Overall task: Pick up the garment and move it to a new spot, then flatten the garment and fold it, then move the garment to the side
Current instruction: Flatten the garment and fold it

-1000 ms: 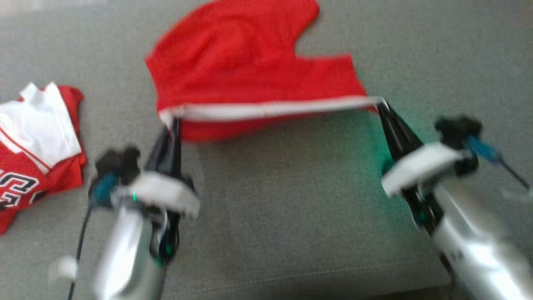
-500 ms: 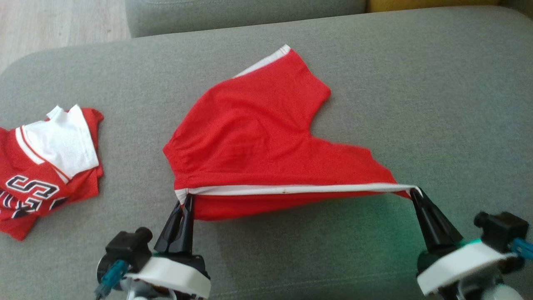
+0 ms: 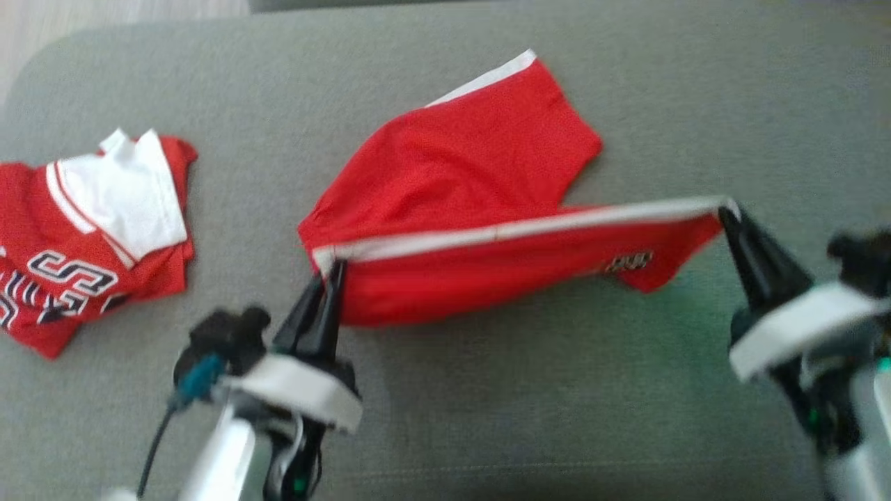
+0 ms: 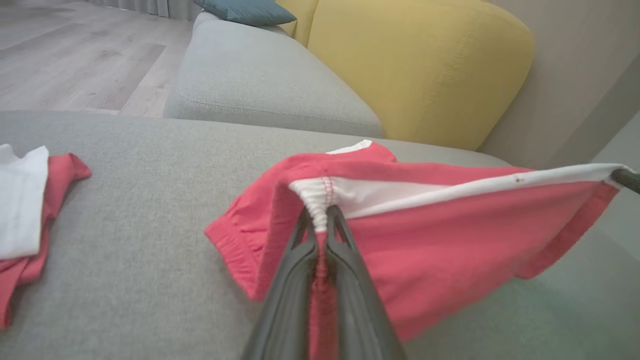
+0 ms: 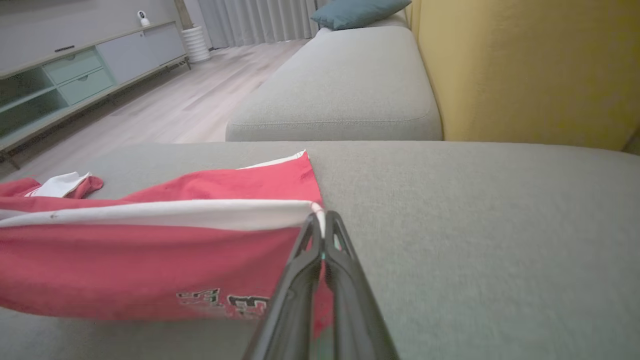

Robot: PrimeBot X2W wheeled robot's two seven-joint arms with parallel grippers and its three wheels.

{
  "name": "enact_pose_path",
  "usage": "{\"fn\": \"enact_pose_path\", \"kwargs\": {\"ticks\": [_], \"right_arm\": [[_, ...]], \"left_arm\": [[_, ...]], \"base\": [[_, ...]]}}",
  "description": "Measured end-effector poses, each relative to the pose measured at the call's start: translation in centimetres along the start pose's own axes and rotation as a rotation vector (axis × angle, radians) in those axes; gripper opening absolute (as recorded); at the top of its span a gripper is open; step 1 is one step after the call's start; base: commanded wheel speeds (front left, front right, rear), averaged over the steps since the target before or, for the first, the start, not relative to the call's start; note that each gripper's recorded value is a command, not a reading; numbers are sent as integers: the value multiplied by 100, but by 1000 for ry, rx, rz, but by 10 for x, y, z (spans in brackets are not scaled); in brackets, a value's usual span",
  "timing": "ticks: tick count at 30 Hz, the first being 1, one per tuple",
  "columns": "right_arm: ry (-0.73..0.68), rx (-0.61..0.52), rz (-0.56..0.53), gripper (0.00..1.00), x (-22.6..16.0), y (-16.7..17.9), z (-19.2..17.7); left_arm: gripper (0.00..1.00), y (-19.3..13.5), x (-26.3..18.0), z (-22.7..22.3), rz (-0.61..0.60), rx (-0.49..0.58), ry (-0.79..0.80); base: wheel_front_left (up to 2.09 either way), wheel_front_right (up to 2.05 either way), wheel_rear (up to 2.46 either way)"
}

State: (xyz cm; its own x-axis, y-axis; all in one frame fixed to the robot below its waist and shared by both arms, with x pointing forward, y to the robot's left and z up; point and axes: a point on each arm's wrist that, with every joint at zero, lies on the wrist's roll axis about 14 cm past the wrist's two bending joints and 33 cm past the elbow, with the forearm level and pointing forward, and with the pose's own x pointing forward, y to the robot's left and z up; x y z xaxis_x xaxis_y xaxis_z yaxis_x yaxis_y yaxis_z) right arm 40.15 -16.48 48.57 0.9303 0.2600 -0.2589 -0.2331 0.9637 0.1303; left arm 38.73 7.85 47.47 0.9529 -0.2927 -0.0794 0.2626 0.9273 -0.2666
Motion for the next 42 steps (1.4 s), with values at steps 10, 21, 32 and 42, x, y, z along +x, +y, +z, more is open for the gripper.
{"fn": "enact_pose_path", "kwargs": {"ticks": [10, 21, 32, 42], "right_arm": [[53, -91, 129, 0, 129, 6, 17], [171, -121, 205, 0, 223, 27, -22], [42, -137, 237, 100, 241, 35, -22], [-168, -91, 169, 100, 193, 12, 23]], "left_arm": [[0, 37, 59, 0, 25, -31, -4], [0, 62, 94, -26, 61, -63, 76], [100, 73, 103, -51, 115, -46, 155], [100, 86, 68, -22, 233, 103, 37]], "base": [[0, 0, 0], [0, 0, 0], [0, 0, 0], [0, 0, 0]]}}
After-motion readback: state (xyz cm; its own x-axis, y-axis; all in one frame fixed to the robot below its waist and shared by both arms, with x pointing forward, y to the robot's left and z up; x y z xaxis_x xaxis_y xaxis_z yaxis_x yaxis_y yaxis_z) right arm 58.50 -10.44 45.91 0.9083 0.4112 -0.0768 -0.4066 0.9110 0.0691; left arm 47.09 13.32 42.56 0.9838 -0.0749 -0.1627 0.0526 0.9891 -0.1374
